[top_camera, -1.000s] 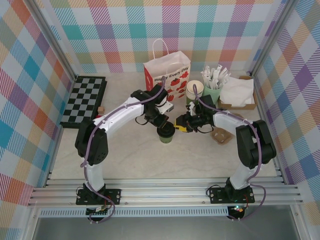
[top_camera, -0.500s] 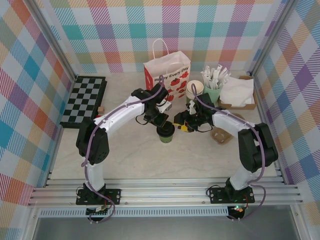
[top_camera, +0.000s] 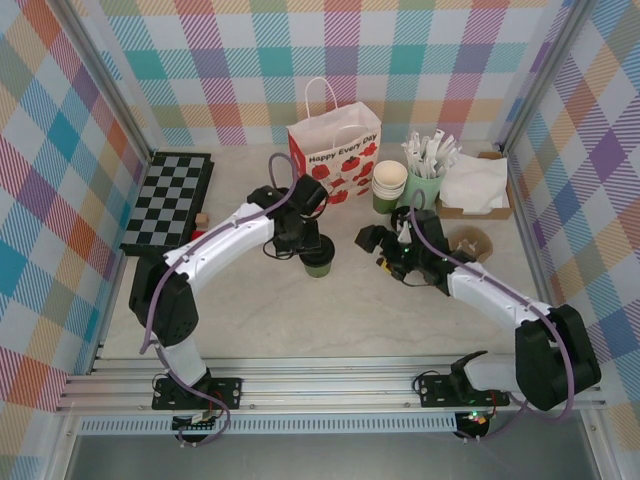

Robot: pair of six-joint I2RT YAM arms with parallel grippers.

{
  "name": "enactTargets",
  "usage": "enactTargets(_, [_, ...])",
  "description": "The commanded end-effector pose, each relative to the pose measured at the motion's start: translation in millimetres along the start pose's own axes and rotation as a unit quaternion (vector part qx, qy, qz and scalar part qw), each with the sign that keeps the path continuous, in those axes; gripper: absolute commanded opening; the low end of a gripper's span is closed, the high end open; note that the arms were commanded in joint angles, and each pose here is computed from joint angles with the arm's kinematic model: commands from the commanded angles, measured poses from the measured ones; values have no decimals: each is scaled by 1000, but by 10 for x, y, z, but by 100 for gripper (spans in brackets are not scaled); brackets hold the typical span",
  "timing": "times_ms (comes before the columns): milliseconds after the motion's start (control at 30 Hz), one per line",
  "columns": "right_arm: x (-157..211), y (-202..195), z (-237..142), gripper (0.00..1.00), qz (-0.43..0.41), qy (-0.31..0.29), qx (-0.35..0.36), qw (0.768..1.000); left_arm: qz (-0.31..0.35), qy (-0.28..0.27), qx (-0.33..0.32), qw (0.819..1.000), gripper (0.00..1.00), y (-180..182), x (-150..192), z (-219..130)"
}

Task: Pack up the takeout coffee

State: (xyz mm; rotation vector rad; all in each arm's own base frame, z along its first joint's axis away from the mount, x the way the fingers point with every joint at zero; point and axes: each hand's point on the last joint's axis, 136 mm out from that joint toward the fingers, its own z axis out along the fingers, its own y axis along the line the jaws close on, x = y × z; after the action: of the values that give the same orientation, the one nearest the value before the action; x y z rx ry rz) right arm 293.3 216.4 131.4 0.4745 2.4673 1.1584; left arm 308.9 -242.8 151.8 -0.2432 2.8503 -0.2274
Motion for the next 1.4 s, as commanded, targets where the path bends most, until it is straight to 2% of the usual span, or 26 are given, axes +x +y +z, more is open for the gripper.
enactTargets(0, [-80, 209, -40, 100, -5, -57, -40, 998, -138, -51, -45, 988, 0, 111, -85, -28])
enactTargets(100, [42, 137, 55, 98, 5, -55, -59, 997, -168, -31, -79, 982, 0, 153, -19, 58])
enactTargets(200, [191, 182, 183, 95, -6, -32, -84, 996, -202, -2, -80, 976, 0, 108, 89, 181])
enactTargets(367, [384, 318, 375, 92, -38, -18, -104, 994, -235, -13, -75, 969, 0, 72, 104, 255])
enactTargets(767, [572, 399, 750, 90, -41, 24, -119, 992, -239, 1, -94, 966, 0, 143, 202, 356])
enactTargets(1033, [575, 513, 732, 89, -58, 23, -144, 988, -235, 7, -92, 967, 0, 121, 211, 385])
enactTargets(1367, [619, 205, 884, 89, -27, 34, -88, 995, -235, 17, -85, 968, 0, 85, 246, 453])
